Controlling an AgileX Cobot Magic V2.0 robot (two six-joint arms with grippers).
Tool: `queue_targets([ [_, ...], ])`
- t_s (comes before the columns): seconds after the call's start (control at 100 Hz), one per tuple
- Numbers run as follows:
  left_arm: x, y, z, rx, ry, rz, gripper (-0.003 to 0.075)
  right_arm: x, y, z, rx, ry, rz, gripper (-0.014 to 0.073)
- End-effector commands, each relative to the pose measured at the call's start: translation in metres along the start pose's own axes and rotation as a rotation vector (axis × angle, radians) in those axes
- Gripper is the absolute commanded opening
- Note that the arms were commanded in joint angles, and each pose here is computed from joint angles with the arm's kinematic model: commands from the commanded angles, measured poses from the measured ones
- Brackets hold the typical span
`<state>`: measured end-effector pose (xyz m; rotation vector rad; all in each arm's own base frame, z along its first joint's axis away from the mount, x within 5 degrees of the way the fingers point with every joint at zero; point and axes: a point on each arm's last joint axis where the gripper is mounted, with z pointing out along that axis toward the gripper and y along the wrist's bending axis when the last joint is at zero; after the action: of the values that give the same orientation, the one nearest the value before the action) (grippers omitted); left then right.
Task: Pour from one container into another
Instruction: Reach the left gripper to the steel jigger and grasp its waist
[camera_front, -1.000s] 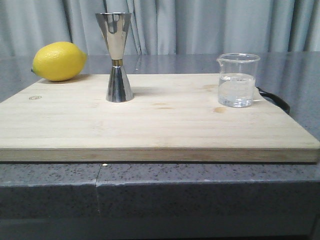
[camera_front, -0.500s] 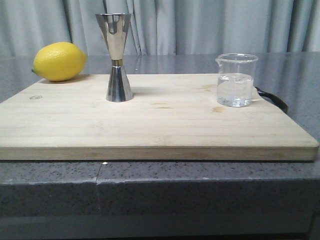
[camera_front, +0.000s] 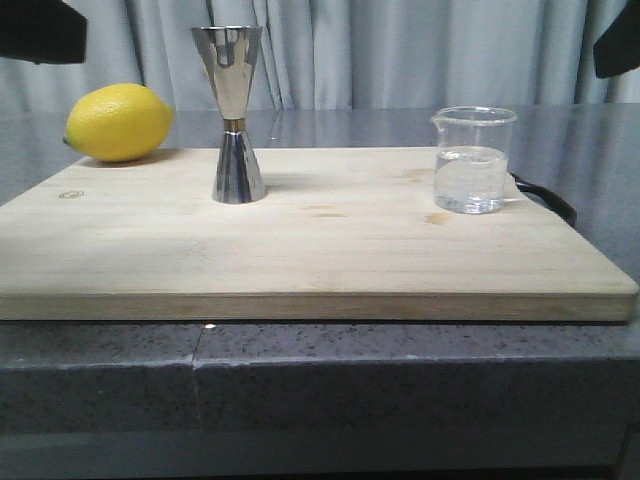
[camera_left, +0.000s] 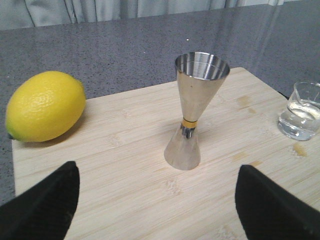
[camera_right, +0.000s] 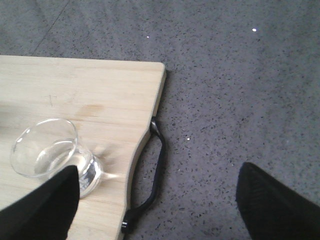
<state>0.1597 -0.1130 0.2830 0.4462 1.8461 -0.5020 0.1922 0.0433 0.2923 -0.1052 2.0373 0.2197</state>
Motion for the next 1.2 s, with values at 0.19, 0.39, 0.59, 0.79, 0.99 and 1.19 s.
queue_targets([
  [0.19,-0.005,-0.019,0.037,0.002,-0.156,0.037,0.0585,0.021,-0.002,0.006,-0.015,-0.172,-0.023,0.058],
  [0.39,0.01,-0.029,0.063,-0.01,-0.179,0.069,0.0545,0.038,-0.001,0.007,-0.039,-0.23,-0.018,0.058],
  [0.59,0.023,-0.032,0.085,0.009,-0.216,0.008,0.0545,0.038,0.003,0.006,-0.059,-0.249,-0.024,0.058],
  [0.79,0.027,-0.035,0.098,0.027,-0.282,-0.007,0.0544,0.038,0.003,0.006,-0.059,-0.249,-0.024,0.058],
  [0.99,0.025,-0.038,0.113,0.022,-0.288,-0.005,0.0544,0.038,0.003,0.006,-0.059,-0.254,-0.024,0.058],
  [1.19,0.021,-0.038,0.131,0.012,-0.292,-0.01,0.0452,0.037,0.003,0.006,-0.059,-0.255,-0.024,0.058],
])
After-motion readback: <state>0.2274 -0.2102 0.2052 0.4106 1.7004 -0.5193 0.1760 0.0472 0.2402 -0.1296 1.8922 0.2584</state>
